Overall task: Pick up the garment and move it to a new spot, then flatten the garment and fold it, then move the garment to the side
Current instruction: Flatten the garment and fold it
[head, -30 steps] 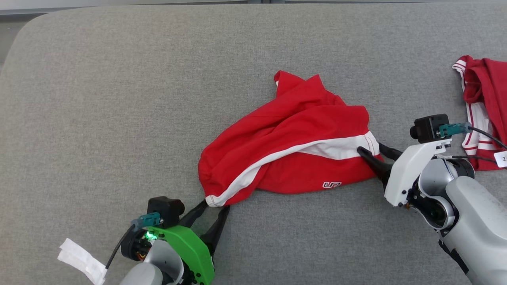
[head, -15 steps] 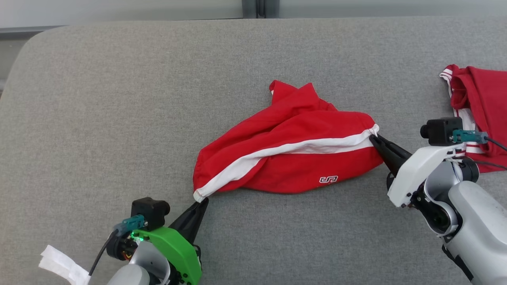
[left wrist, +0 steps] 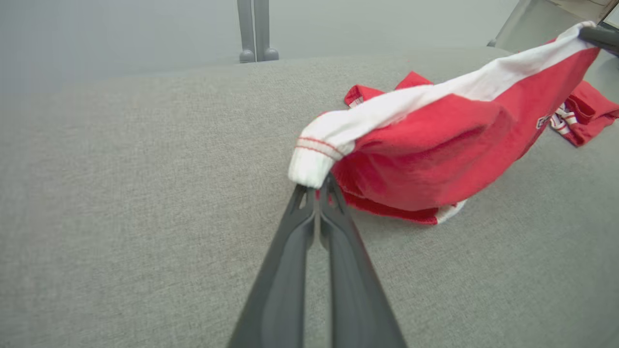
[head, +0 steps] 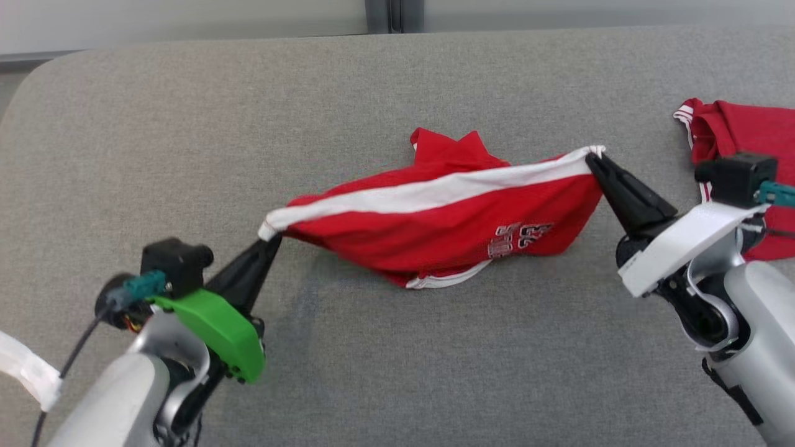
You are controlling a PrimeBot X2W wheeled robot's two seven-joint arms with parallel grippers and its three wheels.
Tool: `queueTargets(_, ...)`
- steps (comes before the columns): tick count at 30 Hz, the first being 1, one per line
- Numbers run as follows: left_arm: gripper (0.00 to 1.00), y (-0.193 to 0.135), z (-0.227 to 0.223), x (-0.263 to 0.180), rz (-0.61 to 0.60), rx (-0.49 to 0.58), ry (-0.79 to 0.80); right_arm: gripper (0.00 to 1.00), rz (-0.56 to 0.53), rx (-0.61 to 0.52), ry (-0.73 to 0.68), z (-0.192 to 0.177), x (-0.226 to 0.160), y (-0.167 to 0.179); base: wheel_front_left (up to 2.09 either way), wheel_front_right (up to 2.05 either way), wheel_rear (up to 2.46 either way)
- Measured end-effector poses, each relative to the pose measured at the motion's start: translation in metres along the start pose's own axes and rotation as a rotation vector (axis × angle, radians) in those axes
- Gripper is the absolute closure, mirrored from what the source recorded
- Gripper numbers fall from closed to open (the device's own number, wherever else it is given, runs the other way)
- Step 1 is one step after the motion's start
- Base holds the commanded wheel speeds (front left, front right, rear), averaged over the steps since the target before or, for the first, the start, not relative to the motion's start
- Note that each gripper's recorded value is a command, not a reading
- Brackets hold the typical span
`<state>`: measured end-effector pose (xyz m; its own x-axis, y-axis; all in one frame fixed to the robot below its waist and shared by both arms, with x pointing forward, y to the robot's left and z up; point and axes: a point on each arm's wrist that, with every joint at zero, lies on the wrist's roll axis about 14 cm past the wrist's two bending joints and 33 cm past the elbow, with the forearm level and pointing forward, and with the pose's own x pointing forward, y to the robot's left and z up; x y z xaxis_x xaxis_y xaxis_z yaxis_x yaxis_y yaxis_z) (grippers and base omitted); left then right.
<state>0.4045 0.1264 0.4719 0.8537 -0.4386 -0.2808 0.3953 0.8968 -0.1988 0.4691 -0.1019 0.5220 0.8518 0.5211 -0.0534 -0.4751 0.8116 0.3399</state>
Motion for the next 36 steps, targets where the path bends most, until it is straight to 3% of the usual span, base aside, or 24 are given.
queueTargets(8,1.00,0.032,0.078,0.060,-0.028,0.142,-0.068,1.00,0.085,-0.063,-0.111,0.052,0.051,0.000,0.00,0.00,0.00)
queueTargets(14,1.00,0.038,0.106,0.118,-0.082,0.187,-0.031,1.00,0.104,-0.083,-0.222,0.097,0.096,-0.015,0.00,0.00,0.00)
queueTargets(22,1.00,0.042,0.176,0.181,-0.116,0.233,-0.139,1.00,0.103,-0.164,-0.377,0.161,0.140,-0.037,0.00,0.00,0.00)
queueTargets(32,1.00,0.042,0.255,0.216,-0.111,0.260,-0.298,1.00,0.097,-0.264,-0.610,0.259,0.146,-0.041,0.00,0.00,0.00)
queueTargets(36,1.00,0.042,0.255,0.222,-0.112,0.239,-0.305,1.00,0.093,-0.291,-0.601,0.265,0.148,-0.041,0.00,0.00,0.00)
